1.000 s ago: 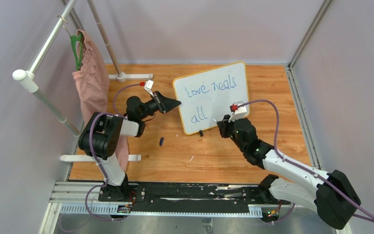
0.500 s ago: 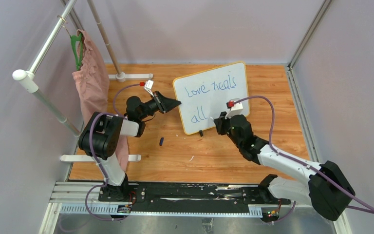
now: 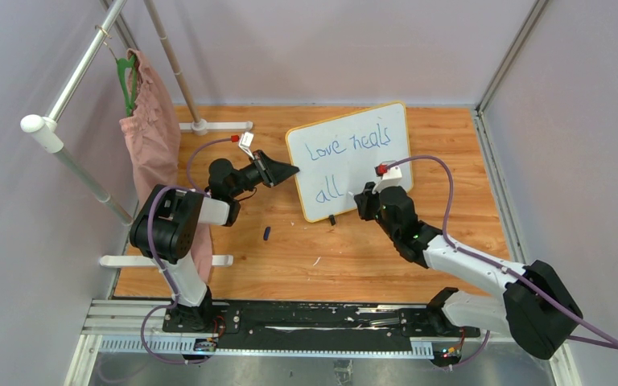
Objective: Write a sentence on the whiteboard
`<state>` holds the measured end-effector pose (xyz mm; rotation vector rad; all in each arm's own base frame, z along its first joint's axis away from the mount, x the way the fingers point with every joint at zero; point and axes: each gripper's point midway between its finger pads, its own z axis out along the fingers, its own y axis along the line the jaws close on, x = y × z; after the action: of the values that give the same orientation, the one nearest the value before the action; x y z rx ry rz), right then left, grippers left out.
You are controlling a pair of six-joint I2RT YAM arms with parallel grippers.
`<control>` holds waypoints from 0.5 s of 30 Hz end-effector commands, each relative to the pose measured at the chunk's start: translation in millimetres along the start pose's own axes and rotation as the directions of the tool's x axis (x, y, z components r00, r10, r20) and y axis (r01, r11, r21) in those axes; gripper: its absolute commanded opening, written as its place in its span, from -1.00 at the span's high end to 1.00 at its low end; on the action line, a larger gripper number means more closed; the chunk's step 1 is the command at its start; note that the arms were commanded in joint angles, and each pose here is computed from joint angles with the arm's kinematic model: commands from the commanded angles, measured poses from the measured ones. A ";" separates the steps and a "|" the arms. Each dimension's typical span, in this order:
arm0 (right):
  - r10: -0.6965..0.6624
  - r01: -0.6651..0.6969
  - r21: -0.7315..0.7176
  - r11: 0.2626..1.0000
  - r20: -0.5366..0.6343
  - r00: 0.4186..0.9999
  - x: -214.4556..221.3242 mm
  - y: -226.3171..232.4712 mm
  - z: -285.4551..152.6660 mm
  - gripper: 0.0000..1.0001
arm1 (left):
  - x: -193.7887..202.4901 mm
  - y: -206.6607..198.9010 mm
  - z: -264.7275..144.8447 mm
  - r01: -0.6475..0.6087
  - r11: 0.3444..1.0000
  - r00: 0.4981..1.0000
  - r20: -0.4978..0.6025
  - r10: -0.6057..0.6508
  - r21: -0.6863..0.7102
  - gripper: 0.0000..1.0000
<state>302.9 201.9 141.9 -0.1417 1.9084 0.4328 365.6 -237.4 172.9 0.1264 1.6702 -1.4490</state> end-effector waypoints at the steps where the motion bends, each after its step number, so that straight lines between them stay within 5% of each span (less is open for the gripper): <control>1: 0.034 -0.034 -0.003 0.999 0.046 0.998 -18.5 1.9 3.8 1.00 | 3.1 -4.1 -1.4 0.012 1.000 1.000 -0.005 -0.012 0.002 0.85; 15: 0.040 -0.040 0.005 0.999 0.038 0.998 -16.3 0.0 9.5 1.00 | 3.1 -5.0 -1.6 0.013 1.000 1.000 -0.005 -0.013 0.005 0.85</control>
<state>303.9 202.0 132.2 -0.1386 1.9371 0.4299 365.5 -237.4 173.0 0.1267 1.6700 -1.4495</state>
